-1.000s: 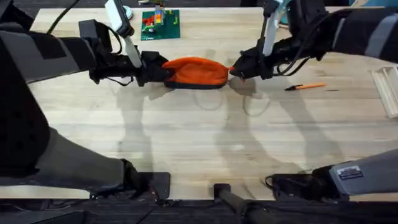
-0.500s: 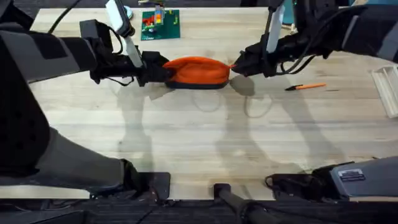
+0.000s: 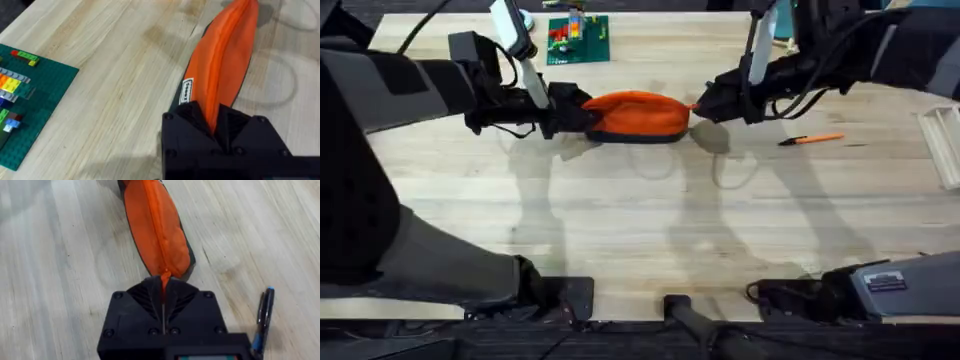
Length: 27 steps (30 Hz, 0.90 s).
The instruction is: Unzip the bag, pick up the pens from the table one at a time and place them inside, then zip the bag closed.
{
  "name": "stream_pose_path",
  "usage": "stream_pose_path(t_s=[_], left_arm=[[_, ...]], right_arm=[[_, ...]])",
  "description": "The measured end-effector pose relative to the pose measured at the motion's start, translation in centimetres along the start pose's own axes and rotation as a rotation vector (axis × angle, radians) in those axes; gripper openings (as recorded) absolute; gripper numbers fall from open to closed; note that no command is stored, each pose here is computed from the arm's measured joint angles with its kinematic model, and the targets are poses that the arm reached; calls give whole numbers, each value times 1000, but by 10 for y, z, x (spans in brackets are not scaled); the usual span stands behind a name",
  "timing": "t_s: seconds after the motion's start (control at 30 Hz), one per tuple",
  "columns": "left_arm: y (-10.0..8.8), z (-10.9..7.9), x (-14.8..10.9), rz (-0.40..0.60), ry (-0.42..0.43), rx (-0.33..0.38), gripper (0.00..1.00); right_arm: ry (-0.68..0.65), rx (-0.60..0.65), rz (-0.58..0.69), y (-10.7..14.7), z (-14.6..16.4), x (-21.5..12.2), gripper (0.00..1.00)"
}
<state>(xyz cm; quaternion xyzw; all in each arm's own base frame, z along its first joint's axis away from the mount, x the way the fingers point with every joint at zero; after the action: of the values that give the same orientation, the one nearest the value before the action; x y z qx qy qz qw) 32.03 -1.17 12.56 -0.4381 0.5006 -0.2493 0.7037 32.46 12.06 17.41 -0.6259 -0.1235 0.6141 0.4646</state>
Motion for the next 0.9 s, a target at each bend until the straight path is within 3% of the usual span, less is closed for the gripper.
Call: stream_pose_path(t_s=[0.9], left_arm=[[0,0,0,3,-2,1,42]], right_arm=[[11,-95,-41,-17,5,11,30]])
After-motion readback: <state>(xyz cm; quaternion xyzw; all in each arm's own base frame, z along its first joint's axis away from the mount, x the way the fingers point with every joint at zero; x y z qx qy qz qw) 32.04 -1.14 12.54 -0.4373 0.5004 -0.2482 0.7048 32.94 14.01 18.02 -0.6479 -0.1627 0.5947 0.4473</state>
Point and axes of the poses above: each hand's point on the last joint's axis, 136 mm out from that joint toward the fingers, its own x axis out along the fingers, its own z axis along the line the jaws close on, y = z × x, the point moved 8 cm from there along -x, back along the fingers, and after that the axes turned 7 degrees about x, right-handed, at the moved point
